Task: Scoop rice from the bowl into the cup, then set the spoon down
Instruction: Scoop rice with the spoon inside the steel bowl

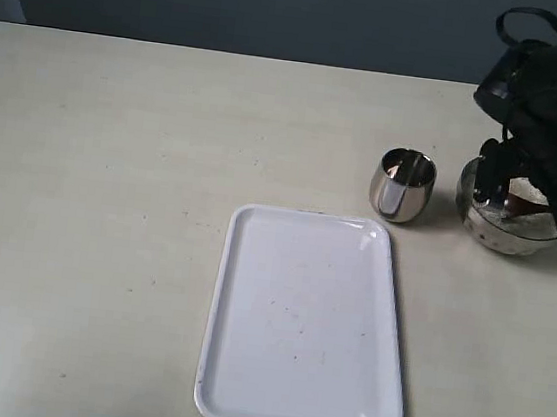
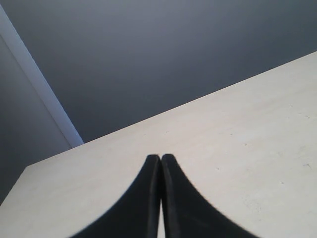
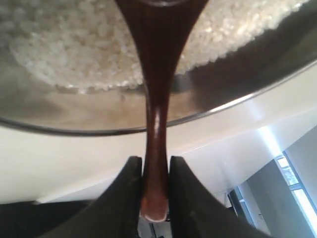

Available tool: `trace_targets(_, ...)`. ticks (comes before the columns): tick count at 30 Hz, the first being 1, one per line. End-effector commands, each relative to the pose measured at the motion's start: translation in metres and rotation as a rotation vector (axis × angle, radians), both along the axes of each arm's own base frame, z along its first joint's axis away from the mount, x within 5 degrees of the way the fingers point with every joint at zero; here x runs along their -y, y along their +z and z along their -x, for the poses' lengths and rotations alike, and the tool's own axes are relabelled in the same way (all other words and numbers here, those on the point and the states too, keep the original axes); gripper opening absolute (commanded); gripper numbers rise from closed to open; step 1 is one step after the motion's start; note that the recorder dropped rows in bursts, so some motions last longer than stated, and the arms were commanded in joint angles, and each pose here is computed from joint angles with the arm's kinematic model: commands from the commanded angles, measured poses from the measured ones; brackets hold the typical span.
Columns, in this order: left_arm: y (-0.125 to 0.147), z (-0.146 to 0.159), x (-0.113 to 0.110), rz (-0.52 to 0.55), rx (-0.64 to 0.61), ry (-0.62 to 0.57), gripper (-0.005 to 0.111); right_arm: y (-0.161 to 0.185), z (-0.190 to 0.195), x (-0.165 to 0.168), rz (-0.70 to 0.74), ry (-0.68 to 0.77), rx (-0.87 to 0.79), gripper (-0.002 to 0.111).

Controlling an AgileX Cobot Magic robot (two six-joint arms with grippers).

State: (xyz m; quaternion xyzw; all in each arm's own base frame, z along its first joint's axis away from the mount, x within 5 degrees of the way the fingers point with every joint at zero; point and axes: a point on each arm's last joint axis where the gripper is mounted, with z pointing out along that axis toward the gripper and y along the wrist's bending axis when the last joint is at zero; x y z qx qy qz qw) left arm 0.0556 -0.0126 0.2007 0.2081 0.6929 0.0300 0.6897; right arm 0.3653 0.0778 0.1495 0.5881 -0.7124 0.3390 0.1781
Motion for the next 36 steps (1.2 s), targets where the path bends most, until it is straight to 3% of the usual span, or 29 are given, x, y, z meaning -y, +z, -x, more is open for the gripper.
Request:
trace_targets(1, 0.002, 0.001, 0.000, 0.016, 0.013, -0.004, 0.000, 0.010, -0.008, 0.021, -0.026, -0.068, 0.030, -0.001)
trace_targets(36, 0.002, 0.001, 0.000, 0.016, 0.013, -0.004, 0.000, 0.024, -0.009, 0.022, -0.151, -0.156, 0.050, -0.001)
